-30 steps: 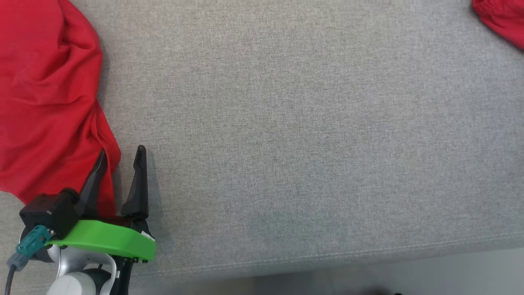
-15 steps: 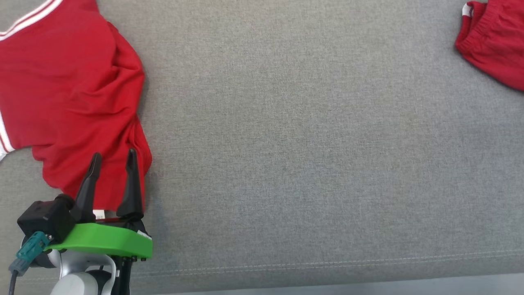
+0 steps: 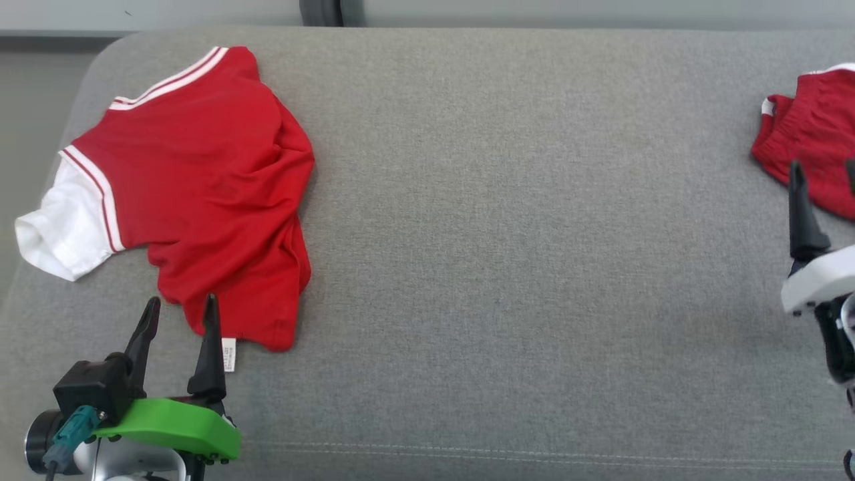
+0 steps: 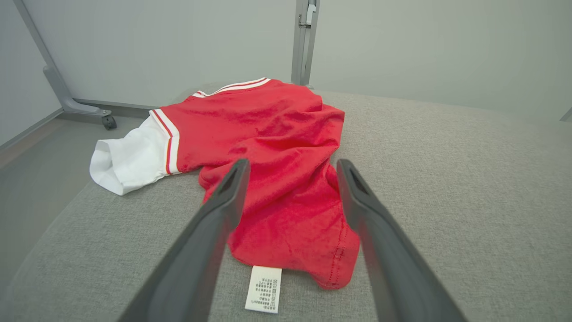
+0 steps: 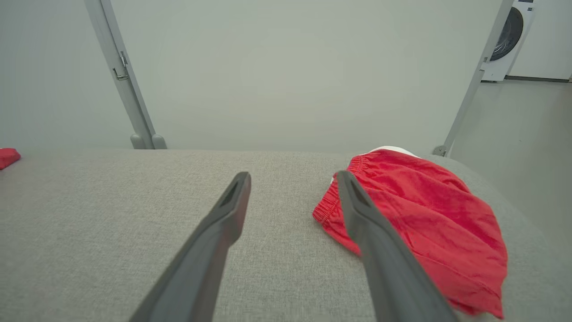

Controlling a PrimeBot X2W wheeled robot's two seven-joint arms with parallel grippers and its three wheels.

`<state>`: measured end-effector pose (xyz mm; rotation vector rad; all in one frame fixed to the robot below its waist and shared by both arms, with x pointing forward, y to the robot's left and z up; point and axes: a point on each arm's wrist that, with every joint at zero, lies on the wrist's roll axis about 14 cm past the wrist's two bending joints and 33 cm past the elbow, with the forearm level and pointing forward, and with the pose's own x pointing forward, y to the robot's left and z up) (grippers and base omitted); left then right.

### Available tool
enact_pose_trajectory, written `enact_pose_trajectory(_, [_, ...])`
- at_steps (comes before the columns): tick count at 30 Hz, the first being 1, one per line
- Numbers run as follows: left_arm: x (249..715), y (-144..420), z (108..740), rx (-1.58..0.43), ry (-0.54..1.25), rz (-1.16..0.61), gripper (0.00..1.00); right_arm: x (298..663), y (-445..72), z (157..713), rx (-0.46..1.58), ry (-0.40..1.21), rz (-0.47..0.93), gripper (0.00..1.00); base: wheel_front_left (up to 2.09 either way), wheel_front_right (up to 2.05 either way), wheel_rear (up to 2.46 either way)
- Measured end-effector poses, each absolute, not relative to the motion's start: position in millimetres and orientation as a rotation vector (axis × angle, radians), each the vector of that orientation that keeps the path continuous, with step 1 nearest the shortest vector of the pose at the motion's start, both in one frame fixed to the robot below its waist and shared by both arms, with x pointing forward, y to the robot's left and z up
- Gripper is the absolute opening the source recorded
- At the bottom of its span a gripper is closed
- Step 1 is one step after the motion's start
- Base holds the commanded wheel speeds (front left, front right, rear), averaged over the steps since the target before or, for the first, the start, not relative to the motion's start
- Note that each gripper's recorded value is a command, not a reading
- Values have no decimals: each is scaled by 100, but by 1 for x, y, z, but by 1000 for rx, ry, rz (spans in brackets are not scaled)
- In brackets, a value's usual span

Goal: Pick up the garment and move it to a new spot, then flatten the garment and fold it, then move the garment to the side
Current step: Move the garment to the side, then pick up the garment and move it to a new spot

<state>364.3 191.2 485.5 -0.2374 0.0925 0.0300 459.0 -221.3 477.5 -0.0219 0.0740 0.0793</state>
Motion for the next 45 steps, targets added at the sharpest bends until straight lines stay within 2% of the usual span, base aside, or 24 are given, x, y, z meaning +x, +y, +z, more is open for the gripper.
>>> enact_pose_trajectory(7, [343,202,501,-232,39,57,100,419,-171,452,-30,145,211,100,0,0,0])
enact_pose_trajectory(18, [298,226,498,-238,16,153,100,366,-119,439,25,185,308,100,0,0,0])
enact_pose_trajectory(35, [308,240,500,-257,0,186,100,362,-124,460,18,107,287,100,0,0,0])
enact_pose_trajectory(39, [322,253,498,-320,16,223,100,365,-126,463,11,91,283,100,0,0,0])
enact_pose_trajectory(45, [362,268,494,-602,19,319,100,372,-133,457,11,104,261,100,0,0,0])
